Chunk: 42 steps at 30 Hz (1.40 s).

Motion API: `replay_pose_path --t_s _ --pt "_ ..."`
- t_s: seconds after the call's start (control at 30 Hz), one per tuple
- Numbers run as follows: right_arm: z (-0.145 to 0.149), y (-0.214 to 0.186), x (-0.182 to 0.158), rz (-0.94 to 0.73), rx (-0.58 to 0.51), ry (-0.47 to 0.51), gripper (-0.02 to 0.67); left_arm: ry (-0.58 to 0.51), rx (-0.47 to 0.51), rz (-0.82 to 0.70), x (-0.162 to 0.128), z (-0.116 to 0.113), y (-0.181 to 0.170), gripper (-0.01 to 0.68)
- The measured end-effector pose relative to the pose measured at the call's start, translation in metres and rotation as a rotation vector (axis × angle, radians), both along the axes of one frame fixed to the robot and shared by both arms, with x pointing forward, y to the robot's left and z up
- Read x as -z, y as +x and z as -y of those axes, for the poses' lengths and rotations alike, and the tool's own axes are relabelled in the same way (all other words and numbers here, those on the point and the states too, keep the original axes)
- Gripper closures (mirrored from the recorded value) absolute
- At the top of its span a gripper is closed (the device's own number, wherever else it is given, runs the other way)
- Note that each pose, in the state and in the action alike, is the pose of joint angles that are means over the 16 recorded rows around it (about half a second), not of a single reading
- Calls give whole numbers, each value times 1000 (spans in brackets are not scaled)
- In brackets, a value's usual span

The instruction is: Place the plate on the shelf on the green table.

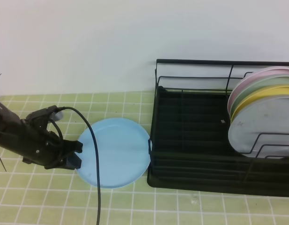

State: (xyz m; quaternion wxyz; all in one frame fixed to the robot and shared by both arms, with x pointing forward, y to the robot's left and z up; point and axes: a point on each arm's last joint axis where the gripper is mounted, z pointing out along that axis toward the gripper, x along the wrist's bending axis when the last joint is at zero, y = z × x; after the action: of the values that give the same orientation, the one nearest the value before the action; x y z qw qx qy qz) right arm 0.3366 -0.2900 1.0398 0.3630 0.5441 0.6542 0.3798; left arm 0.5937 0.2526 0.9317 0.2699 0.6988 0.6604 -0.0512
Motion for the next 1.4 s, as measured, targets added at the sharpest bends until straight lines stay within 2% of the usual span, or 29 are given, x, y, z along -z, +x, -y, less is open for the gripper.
replay_pose_path --t_s 0.23,0.43,0.87,1.17,1.4 --pt "0 0 0 1 0 0 648 8 6 12 -2 -1 0 633" --pt "0 0 0 2 0 4 648 19 23 48 -11 -1 -1 646" --pt "-1 1 -3 28 9 44 648 47 25 222 -59 -3 -7 663" --pt "-6 2 -8 61 0 151 648 21 18 362 -104 -2 -21 665" --pt "-17 2 -17 104 -74 319 648 -17 42 506 -151 1 -45 665"
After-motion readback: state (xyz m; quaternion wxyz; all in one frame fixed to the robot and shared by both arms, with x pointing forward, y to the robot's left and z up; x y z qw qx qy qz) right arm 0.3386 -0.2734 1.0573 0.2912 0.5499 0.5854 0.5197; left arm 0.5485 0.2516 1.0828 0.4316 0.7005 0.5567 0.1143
